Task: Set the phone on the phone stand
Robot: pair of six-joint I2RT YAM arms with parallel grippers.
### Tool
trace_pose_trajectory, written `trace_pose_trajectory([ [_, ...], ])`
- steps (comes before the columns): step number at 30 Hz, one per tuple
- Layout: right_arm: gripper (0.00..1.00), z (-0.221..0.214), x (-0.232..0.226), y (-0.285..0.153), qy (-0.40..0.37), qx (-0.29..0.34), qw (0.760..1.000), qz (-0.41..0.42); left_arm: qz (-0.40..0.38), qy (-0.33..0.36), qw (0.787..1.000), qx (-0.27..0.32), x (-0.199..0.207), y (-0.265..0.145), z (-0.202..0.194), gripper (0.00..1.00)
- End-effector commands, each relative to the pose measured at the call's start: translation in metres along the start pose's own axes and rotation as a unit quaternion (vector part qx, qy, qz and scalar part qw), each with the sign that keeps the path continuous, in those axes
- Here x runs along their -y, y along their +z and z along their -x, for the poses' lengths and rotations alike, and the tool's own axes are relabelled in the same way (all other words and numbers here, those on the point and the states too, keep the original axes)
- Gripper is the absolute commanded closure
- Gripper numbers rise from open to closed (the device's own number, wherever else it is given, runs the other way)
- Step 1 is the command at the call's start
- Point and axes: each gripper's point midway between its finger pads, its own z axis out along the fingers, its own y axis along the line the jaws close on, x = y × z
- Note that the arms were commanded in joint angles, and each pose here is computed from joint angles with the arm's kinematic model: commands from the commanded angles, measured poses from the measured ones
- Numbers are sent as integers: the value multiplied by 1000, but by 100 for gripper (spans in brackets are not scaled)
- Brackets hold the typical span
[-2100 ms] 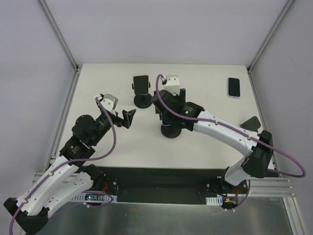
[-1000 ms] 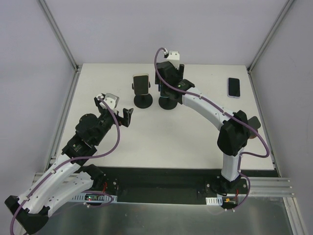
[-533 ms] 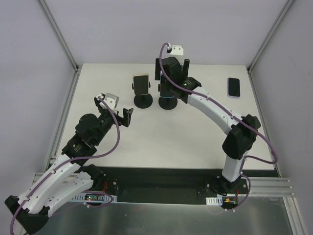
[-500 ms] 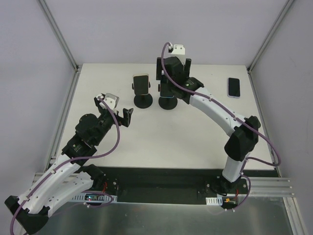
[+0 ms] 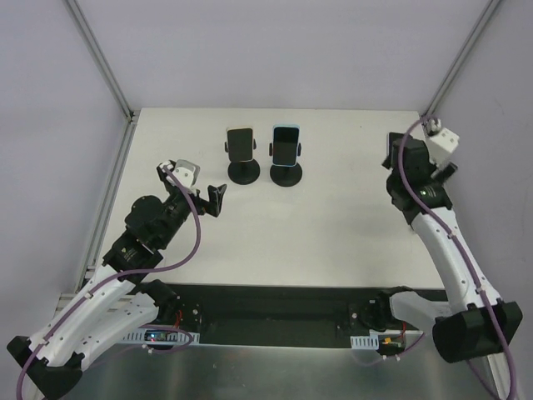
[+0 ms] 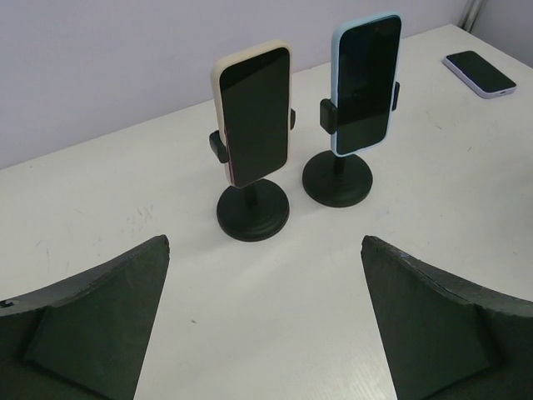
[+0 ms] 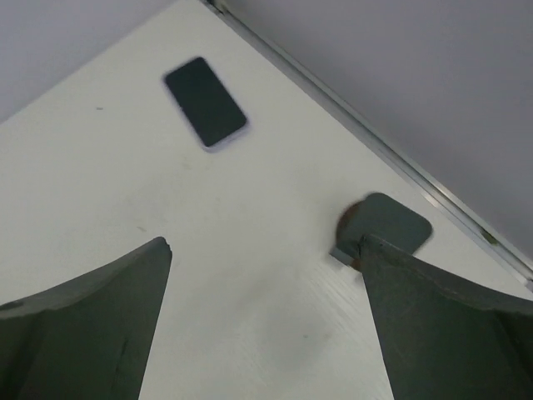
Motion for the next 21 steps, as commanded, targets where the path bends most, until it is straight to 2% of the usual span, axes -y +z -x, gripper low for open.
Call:
trace_pose_trajectory([
  [1,3,-51,94,9,112,-53,985,-123,-14,-4,1000,15,7,1,5,3],
  [2,3,-62,98,11,129,-78,982,-115,-15,-5,1000,14,8,1,5,3],
  [4,4,-82,125,20,158,-109,970,-150,-23,-3,1000,13,11,2,4,2],
  [6,4,-98,132,22,166,-144,961,-168,-26,-3,1000,13,13,1,4,2],
  [14,4,-126,140,51,149,-194,944,-220,-22,-1,1000,11,11,2,3,1],
  [21,4,-136,140,79,131,-204,938,-248,-21,1,1000,11,11,2,3,1],
])
